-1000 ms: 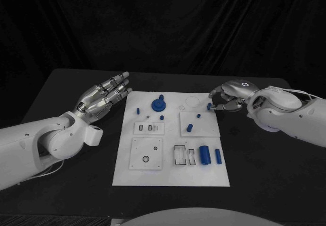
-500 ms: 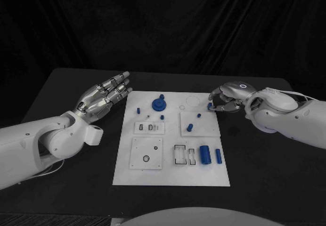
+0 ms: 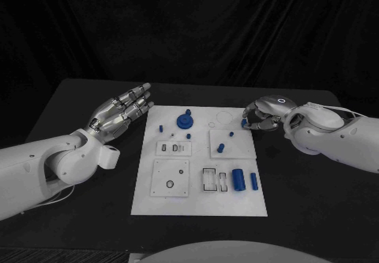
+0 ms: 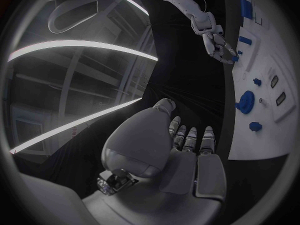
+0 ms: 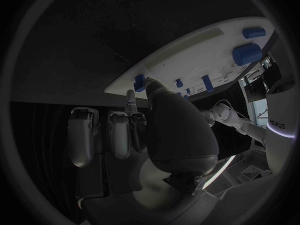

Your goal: Assemble the parts on the task board

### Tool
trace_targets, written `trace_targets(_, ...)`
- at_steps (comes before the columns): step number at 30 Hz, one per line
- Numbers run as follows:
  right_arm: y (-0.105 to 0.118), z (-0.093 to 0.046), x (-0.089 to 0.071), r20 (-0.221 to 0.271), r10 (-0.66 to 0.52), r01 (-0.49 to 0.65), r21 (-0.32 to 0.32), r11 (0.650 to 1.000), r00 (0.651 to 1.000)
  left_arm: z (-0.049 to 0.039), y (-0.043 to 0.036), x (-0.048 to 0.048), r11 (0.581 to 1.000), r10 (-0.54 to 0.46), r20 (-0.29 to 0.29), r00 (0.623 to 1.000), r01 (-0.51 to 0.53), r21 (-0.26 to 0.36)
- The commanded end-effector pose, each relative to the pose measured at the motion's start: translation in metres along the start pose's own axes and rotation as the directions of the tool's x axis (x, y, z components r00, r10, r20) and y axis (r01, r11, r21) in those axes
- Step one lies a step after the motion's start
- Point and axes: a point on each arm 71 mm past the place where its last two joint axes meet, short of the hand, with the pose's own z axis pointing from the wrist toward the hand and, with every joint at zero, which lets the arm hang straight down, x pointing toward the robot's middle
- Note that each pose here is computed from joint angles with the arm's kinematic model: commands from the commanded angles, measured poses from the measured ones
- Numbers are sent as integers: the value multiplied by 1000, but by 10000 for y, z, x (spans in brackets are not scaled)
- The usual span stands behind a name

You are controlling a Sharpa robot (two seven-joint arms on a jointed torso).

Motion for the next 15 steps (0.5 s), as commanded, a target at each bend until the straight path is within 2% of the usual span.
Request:
trace_targets(1, -17, 0, 21, -8, -1, 1, 23, 1000, 1000, 3, -5, 17, 1000, -9, -15, 1000, 9, 11)
trace_targets(15, 17, 26, 57, -11, 1, 0, 9, 1000, 1000, 3, 0, 15, 1000, -10, -17, 1000, 10, 10)
